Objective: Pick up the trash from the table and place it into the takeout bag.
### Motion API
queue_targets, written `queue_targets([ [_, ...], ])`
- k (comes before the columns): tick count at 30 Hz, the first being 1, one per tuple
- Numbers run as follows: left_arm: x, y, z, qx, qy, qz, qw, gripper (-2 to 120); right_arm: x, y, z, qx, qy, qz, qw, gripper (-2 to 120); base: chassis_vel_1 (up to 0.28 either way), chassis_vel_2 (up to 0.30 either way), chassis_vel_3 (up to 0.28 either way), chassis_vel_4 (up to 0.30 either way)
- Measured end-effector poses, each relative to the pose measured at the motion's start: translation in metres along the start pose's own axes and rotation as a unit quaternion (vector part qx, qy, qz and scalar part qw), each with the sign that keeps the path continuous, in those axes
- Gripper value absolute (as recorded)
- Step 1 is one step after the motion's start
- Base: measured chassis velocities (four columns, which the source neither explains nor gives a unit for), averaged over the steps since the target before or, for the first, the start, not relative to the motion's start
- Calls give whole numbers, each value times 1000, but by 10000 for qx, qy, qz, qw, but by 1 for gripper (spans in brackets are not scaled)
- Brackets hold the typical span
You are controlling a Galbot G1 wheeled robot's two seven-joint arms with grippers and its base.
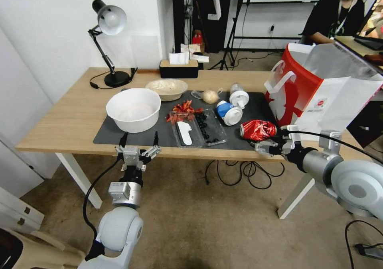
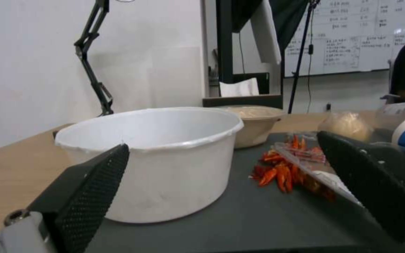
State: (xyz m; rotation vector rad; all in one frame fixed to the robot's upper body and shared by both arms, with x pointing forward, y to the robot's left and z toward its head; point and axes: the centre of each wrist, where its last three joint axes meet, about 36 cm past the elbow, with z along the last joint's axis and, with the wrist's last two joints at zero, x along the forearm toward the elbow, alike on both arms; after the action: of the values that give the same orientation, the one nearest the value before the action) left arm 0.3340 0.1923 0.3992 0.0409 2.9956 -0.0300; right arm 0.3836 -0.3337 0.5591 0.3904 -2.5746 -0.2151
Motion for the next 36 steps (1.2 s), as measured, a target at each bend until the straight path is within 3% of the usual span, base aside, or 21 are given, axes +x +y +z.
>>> queue_targets([
  [6,1,-1,2,10,25,-1,10000,100,-10,-16,-4,375,-49,181,9991,100,0,0,0,0],
  [9,2,-2,3,21,49,-8,10000,100,-25,-25,-12,1031,-170,128,9944,100,0,0,0,0],
  [13,3,-2,3,29,55,-15,10000,100,-38,-32,-25,1505,-244,-103,9883,100,0,0,0,0],
  [16,4,-1,3,37,56,-40,10000,100,-66,-38,-38,2120,-106,-503,9759,100,0,0,0,0],
  [26,6,10,1,68,15,-241,9997,100,-100,-33,-74,2652,308,-1012,9584,100,0,0,0,0],
  [33,5,10,0,101,-2,-288,9995,100,-99,-47,-87,2797,678,-1259,9494,100,0,0,0,0],
  [36,4,8,0,121,-6,-280,9995,100,-93,-65,-92,2921,899,-1350,9425,100,0,0,0,0],
])
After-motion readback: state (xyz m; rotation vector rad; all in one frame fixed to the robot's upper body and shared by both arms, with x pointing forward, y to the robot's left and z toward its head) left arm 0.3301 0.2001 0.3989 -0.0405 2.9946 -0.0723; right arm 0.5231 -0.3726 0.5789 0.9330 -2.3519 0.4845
